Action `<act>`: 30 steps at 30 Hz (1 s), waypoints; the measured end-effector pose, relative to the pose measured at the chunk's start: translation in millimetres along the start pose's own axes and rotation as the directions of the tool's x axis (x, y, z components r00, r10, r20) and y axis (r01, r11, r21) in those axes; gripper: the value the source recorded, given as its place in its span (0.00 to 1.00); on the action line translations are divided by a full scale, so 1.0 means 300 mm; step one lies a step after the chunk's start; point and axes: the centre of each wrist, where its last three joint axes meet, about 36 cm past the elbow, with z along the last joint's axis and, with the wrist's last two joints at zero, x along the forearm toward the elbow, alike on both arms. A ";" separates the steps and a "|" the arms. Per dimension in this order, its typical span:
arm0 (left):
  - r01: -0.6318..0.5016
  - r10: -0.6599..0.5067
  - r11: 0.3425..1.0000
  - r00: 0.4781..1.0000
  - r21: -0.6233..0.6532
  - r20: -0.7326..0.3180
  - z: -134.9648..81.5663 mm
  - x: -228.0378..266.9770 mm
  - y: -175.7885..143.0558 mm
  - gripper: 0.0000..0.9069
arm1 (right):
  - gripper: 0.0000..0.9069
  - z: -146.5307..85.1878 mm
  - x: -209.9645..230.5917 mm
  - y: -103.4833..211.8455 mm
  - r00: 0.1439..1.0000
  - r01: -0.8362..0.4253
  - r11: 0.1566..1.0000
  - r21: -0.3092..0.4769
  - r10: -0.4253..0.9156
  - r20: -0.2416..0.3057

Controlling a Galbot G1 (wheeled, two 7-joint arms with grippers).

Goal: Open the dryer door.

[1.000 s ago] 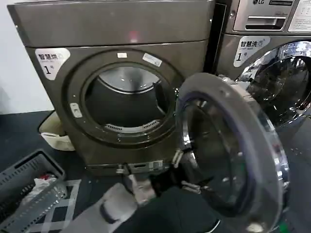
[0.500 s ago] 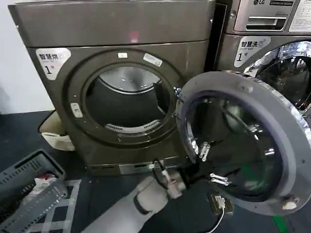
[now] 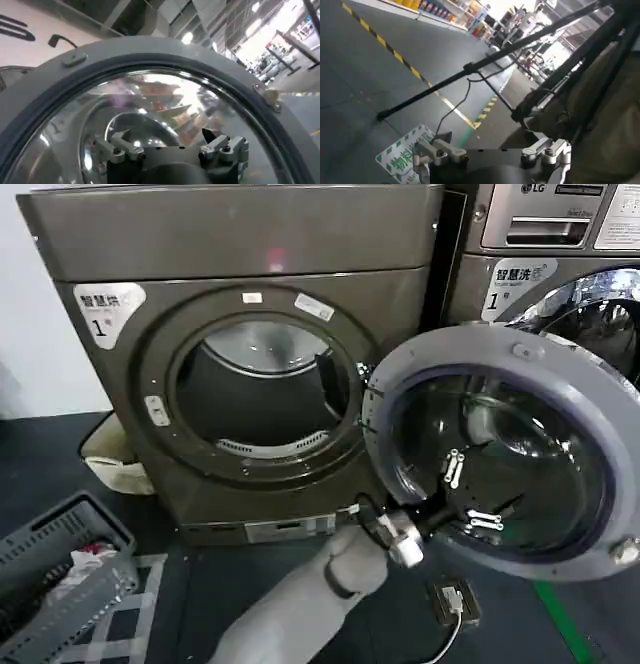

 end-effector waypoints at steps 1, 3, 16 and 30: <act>0.005 -0.005 1.000 1.000 -0.012 0.008 0.003 -0.018 -0.002 1.00 | 1.00 0.007 0.011 -0.002 1.000 -0.002 1.000 -0.003 0.002 0.001; 0.018 -0.017 0.999 1.000 -0.036 0.016 0.011 -0.055 0.001 1.00 | 1.00 0.017 0.025 -0.007 1.000 -0.007 1.000 -0.012 0.007 -0.001; 0.102 -0.114 0.986 0.989 -0.129 -0.092 0.099 -0.192 0.017 1.00 | 1.00 0.052 0.073 -0.017 0.999 -0.027 0.999 -0.031 0.026 -0.025; 0.137 -0.163 0.981 0.966 -0.138 -0.199 0.140 -0.176 0.030 1.00 | 1.00 0.052 0.072 -0.006 1.000 -0.021 0.999 -0.038 0.020 -0.024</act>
